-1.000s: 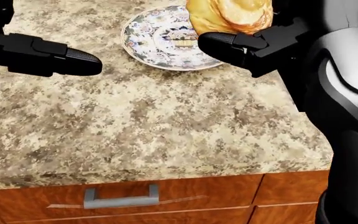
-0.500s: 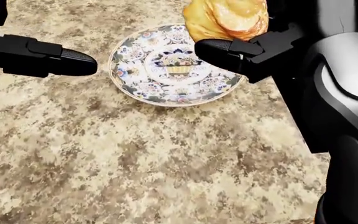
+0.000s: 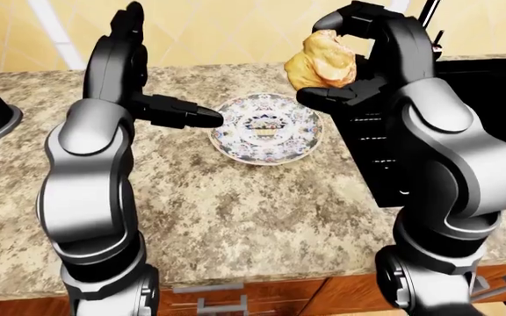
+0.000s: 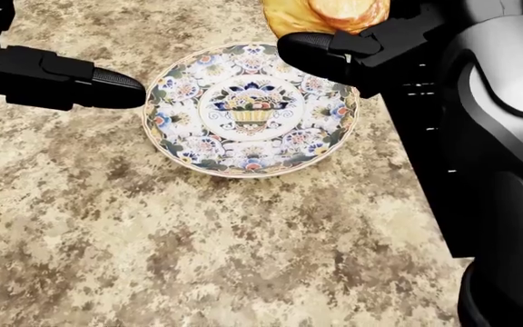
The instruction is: Place the pastries on the plates.
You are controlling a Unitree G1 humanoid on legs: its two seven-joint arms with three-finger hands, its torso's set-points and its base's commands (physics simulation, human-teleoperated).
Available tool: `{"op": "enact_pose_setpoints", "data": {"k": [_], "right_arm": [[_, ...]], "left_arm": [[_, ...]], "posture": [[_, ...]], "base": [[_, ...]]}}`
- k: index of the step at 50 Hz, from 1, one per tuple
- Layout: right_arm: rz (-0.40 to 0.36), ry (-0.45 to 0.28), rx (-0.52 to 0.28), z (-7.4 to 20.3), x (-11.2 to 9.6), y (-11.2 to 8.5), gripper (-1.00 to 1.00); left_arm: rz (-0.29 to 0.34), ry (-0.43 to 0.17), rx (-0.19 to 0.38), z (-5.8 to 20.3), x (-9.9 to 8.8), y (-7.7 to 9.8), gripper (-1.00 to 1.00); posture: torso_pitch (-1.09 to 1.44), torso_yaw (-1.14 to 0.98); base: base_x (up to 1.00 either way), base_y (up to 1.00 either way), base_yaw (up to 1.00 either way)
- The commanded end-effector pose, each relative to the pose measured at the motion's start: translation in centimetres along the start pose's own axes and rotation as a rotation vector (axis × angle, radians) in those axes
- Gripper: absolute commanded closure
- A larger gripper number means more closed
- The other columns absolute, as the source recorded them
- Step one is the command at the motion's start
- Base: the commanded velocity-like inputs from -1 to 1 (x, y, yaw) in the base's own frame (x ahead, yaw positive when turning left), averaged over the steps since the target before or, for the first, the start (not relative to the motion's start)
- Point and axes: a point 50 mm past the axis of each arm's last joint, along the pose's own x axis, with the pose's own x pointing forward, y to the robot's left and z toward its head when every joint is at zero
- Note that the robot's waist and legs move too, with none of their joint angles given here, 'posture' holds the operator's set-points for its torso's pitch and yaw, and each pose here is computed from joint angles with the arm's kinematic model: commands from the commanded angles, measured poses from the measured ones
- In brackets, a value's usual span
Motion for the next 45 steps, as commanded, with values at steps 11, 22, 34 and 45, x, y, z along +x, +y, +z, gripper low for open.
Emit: {"op": "enact_pose_setpoints", "data": {"k": [11,22,34,45], "right_arm": [[-0.01,-0.084,-0.049,3.1,1.5,0.5,1.0],[-0.013,-0.049,-0.084,4.7,5.0,1.1,1.0],[0.024,0.046,-0.296,4.0,8.2,1.7,1.0],[0.088,0.114,-0.395,2.6,7.7,1.9,1.0]], "left_arm": [[0.019,-0.067,0.009,1.0,-0.3,0.2,-1.0],[0.018,-0.064,0.009,0.9,-0.3,0.2,-1.0],[0.02,-0.063,0.006,0.9,-0.4,0.4,-1.0],[0.02,-0.061,0.009,0.8,-0.3,0.3,-1.0]], "posture": [[0.0,0.0],[0.0,0.0],[0.0,0.0],[0.0,0.0]], "base": [[0.0,0.0,0.0],[0.0,0.0,0.0],[0.0,0.0,0.0],[0.0,0.0,0.0]]}}
